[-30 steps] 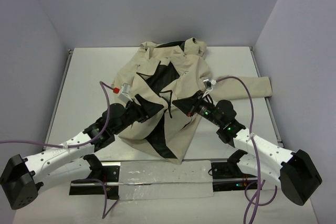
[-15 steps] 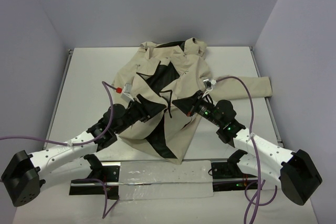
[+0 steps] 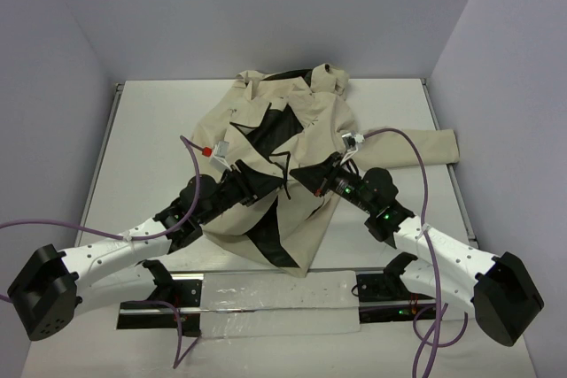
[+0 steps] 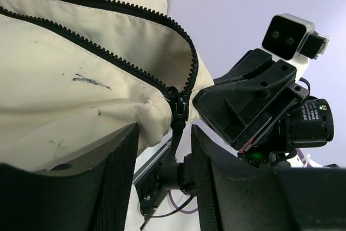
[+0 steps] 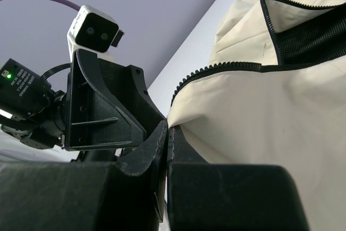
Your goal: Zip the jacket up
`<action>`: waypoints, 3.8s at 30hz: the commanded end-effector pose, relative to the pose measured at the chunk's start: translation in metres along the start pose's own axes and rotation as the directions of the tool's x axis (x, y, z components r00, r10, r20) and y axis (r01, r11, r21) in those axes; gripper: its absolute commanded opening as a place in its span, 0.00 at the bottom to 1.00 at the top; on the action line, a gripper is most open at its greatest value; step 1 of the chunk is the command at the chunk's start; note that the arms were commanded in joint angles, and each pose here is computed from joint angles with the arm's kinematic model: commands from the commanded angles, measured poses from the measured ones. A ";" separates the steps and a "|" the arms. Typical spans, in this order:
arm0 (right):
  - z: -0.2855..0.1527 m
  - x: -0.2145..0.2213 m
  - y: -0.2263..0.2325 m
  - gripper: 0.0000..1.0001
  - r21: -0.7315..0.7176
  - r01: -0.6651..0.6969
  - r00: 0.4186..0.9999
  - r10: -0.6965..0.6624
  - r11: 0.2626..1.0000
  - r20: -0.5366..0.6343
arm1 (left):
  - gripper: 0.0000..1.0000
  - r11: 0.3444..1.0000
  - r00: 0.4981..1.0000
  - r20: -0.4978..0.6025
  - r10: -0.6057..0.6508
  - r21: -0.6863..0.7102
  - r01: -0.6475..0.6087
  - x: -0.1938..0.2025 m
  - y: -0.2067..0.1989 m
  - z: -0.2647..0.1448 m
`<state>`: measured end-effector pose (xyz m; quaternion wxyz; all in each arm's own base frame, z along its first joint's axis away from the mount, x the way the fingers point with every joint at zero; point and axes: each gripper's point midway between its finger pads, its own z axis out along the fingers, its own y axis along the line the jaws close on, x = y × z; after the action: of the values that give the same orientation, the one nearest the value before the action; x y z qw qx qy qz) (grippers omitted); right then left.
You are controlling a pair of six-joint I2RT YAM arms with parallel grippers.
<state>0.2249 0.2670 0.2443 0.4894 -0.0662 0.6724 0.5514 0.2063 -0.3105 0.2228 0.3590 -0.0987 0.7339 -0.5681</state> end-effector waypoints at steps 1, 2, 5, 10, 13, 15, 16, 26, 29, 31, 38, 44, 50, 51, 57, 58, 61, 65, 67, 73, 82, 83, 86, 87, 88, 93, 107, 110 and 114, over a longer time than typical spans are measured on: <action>0.006 -0.030 0.029 0.00 -0.072 0.050 0.996 -0.044 0.996 0.083 | 0.49 0.995 1.000 0.014 0.001 0.098 -0.003 -0.004 -0.024 -0.004; 0.006 -0.030 0.028 0.00 -0.069 0.051 0.996 -0.045 0.996 0.082 | 0.45 0.994 1.000 0.020 -0.001 0.112 -0.002 -0.005 -0.026 -0.004; 0.006 -0.030 0.029 0.00 -0.069 0.052 0.996 -0.047 0.996 0.078 | 0.40 0.993 1.000 0.023 -0.004 0.117 0.001 -0.006 -0.027 -0.004; 0.007 -0.030 0.030 0.00 -0.070 0.057 0.996 -0.052 0.996 0.074 | 0.34 0.990 0.999 0.032 -0.014 0.144 0.009 -0.008 -0.033 -0.004; 0.007 -0.030 0.030 0.00 -0.068 0.058 0.996 -0.053 0.996 0.074 | 0.32 0.991 0.998 0.063 -0.017 0.132 0.009 -0.014 -0.031 -0.003; 0.007 -0.029 0.030 0.00 -0.070 0.059 0.996 -0.054 0.996 0.071 | 0.32 0.991 0.998 0.063 -0.016 0.136 0.007 -0.014 -0.032 -0.002; 0.007 -0.029 0.030 0.00 -0.069 0.059 0.996 -0.054 0.996 0.070 | 0.31 0.991 0.998 0.063 -0.014 0.135 0.005 -0.014 -0.033 -0.002; 0.005 -0.023 0.026 0.00 -0.056 0.060 0.997 -0.057 0.997 0.054 | 0.00 0.993 0.997 0.079 -0.022 0.120 0.012 -0.018 -0.032 -0.005; 0.002 -0.014 0.021 0.00 -0.047 0.061 0.998 -0.060 0.997 0.025 | 0.00 0.992 0.995 0.094 -0.017 0.122 0.005 -0.022 -0.035 -0.009; 0.000 -0.007 0.016 0.00 -0.034 0.056 0.998 -0.056 0.998 0.002 | 0.00 0.992 0.996 0.093 -0.007 0.125 -0.005 -0.022 -0.035 -0.012; -0.004 -0.005 0.011 0.43 0.019 0.068 0.997 -0.067 0.998 -0.038 | 0.00 1.000 0.999 -0.020 0.025 0.012 -0.025 -0.001 -0.012 -0.012; -0.021 -0.009 0.003 0.61 0.124 0.236 0.962 -0.214 0.964 -0.168 | 0.00 0.994 0.976 -0.212 0.050 -0.089 -0.070 0.030 0.008 -0.027; -0.042 -0.003 -0.003 0.59 0.189 0.464 0.856 -0.384 0.865 -0.345 | 0.00 0.983 0.944 -0.325 0.045 -0.156 -0.100 0.044 0.015 -0.039; -0.045 0.002 0.002 0.59 0.203 0.513 0.825 -0.414 0.834 -0.385 | 0.00 0.980 0.938 -0.345 0.045 -0.166 -0.108 0.045 0.014 -0.042; -0.050 0.031 0.023 0.59 0.159 0.693 0.683 -0.571 0.703 -0.456 | 0.00 0.962 0.918 -0.392 0.063 -0.222 -0.161 0.043 0.016 -0.041; -0.051 0.036 0.027 0.59 0.146 0.703 0.672 -0.582 0.696 -0.457 | 0.00 0.960 0.917 -0.395 0.062 -0.229 -0.163 0.043 0.018 -0.040; -0.051 0.048 0.031 0.61 0.210 0.661 0.716 -0.521 0.720 -0.465 | 0.00 0.960 0.920 -0.387 0.064 -0.229 -0.163 0.042 0.018 -0.039; -0.051 0.053 0.035 0.56 0.355 0.457 0.871 -0.330 0.815 -0.364 | 0.00 0.965 0.942 -0.329 0.071 -0.217 -0.149 0.034 0.016 -0.038; -0.052 0.051 0.041 0.55 0.374 0.344 0.925 -0.242 0.861 -0.293 | 0.00 0.966 0.946 -0.317 0.070 -0.214 -0.143 0.033 0.018 -0.039; -0.045 0.081 0.044 0.57 0.343 0.127 0.972 -0.049 0.931 -0.229 | 0.00 0.972 0.953 -0.298 0.051 -0.205 -0.116 0.034 0.020 -0.039; -0.031 0.103 0.051 0.58 0.299 0.011 0.975 0.055 0.954 -0.213 | 0.00 0.972 0.957 -0.283 0.061 -0.202 -0.121 0.030 0.018 -0.037; -0.030 0.108 0.050 0.58 0.295 0.015 0.973 0.055 0.955 -0.226 | 0.00 0.973 0.957 -0.283 0.063 -0.198 -0.122 0.030 0.017 -0.037; -0.024 0.109 0.054 0.58 0.282 0.006 0.974 0.059 0.959 -0.220 | 0.00 0.972 0.956 -0.285 0.063 -0.201 -0.124 0.031 0.018 -0.037; -0.023 0.110 0.054 0.58 0.285 0.012 0.973 0.054 0.959 -0.223 | 0.00 0.971 0.956 -0.286 0.063 -0.202 -0.125 0.031 0.019 -0.038; -0.021 0.110 0.054 0.58 0.288 0.017 0.973 0.051 0.957 -0.225 | 0.00 0.972 0.957 -0.284 0.065 -0.200 -0.125 0.030 0.018 -0.038; -0.016 0.110 0.052 0.56 0.298 0.025 0.976 0.042 0.954 -0.215 | 0.00 0.973 0.958 -0.279 0.067 -0.195 -0.125 0.030 0.017 -0.039; -0.007 0.108 0.046 0.49 0.331 0.063 0.979 0.006 0.942 -0.204 | 0.00 0.976 0.958 -0.276 0.071 -0.181 -0.125 0.030 0.015 -0.042; -0.005 0.109 0.048 0.44 0.325 0.064 0.978 0.006 0.944 -0.207 | 0.00 0.976 0.960 -0.273 0.070 -0.182 -0.123 0.029 0.016 -0.043; -0.004 0.108 0.049 0.22 0.317 0.061 0.979 0.004 0.946 -0.202 | 0.00 0.975 0.960 -0.270 0.071 -0.184 -0.124 0.030 0.018 -0.044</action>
<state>0.1292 0.3216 0.1655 0.4058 -0.0701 0.8245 0.3881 0.1586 -0.2862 0.1863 0.2579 -0.0214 0.8476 -0.4632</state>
